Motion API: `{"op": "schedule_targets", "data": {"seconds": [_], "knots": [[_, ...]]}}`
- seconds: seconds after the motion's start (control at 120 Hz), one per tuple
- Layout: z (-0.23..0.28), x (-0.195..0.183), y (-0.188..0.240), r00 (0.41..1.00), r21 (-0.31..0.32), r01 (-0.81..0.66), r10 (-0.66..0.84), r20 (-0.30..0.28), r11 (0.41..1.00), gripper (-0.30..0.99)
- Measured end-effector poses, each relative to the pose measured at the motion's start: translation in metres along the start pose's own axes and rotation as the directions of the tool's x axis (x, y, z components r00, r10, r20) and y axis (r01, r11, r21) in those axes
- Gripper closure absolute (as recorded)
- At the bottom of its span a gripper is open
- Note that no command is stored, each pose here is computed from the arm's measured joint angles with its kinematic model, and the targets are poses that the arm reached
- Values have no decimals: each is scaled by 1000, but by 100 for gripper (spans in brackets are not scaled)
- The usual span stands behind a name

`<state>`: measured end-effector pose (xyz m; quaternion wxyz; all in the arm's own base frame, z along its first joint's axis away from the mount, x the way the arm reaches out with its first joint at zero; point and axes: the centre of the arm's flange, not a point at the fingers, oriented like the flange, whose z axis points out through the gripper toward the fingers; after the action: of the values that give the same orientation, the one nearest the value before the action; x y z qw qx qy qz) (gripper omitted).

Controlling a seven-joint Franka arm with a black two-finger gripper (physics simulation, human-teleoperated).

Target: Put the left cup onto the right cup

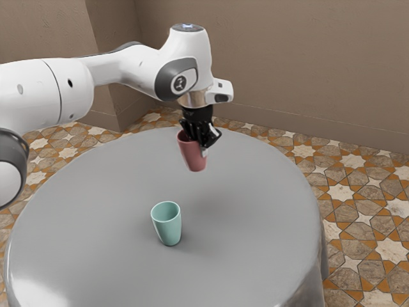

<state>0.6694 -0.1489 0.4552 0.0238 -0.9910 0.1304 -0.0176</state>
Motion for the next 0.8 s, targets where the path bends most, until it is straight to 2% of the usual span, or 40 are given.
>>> {"op": "schedule_targets", "data": {"seconds": [0.442, 0.8], "knots": [[-3, -41, 15, 998, 4, 42, -42, 49, 999, 78], [-9, -72, 18, 994, 18, 87, -88, 64, 996, 78]]}}
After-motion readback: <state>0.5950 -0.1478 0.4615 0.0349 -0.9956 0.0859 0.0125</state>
